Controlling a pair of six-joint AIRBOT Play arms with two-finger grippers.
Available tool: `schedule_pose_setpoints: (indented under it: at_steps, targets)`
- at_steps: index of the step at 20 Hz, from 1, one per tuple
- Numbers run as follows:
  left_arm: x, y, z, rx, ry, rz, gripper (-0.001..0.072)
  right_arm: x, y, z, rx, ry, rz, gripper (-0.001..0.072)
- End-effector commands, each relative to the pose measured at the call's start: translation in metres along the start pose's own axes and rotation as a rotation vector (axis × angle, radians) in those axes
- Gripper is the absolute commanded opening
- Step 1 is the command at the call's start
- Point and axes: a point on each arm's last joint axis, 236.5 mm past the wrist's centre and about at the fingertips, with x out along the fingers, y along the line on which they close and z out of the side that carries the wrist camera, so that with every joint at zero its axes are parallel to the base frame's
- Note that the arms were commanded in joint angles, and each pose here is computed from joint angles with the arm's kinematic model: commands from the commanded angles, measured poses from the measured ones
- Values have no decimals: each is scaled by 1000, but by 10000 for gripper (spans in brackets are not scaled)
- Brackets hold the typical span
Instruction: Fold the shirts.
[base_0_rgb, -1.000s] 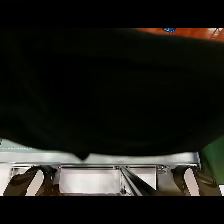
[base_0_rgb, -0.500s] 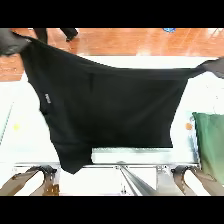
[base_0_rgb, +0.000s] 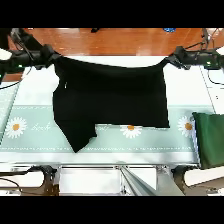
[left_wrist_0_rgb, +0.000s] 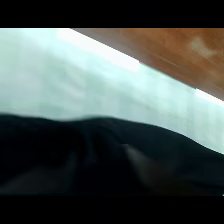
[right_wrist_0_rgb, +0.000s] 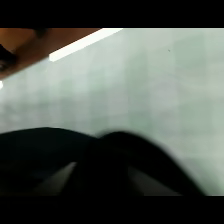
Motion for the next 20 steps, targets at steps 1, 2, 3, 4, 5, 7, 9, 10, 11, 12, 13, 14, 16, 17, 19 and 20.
schedule_pose_setpoints:
  at_steps: [1, 2, 3, 4, 5, 7, 9, 10, 11, 12, 13, 14, 16, 17, 19, 20]
  targets:
    - [9, 18, -15, -78, 98, -19, 507, 6, 9, 24, 84, -11, 114, 415]
    - [-7, 26, -11, -72, 134, -15, 507, -12, 9, 30, 76, -12, 121, 415]
    - [-27, 37, -7, -70, 170, -5, 507, -37, 6, 36, 76, -5, 126, 414]
    - [-52, 52, -4, -86, 205, 11, 507, -63, 1, 37, 79, 8, 130, 412]
    - [-75, 67, -4, -103, 226, 34, 507, -92, -8, 37, 81, 20, 122, 408]
    - [-122, 103, -13, -116, 260, 135, 507, -143, -43, 19, 47, 78, -7, 408]
    - [-155, 138, -41, -146, 282, 256, 507, -181, -91, -10, 44, 133, -224, 408]
    - [-165, 153, -65, -183, 296, 298, 507, -193, -109, -26, 85, 126, -290, 408]
    - [-170, 163, -91, -230, 308, 314, 507, -194, -118, -40, 140, 97, -297, 408]
    - [-173, 172, -122, -284, 326, 319, 507, -190, -127, -62, 192, 76, -297, 408]
    - [-174, 177, -151, -324, 354, 314, 507, -184, -134, -86, 223, 76, -307, 408]
    - [-174, 179, -181, -360, 388, 300, 507, -176, -140, -112, 235, 86, -310, 408]
    - [-172, 180, -229, -412, 453, 268, 507, -162, -140, -159, 249, 120, -280, 408]
    - [-170, 182, -248, -439, 482, 261, 507, -157, -140, -177, 260, 131, -268, 408]
    - [-161, 184, -261, -489, 465, 252, 507, -151, -142, -191, 297, 116, -257, 408]
    - [-156, 183, -262, -511, 444, 243, 506, -148, -140, -196, 303, 126, -243, 408]
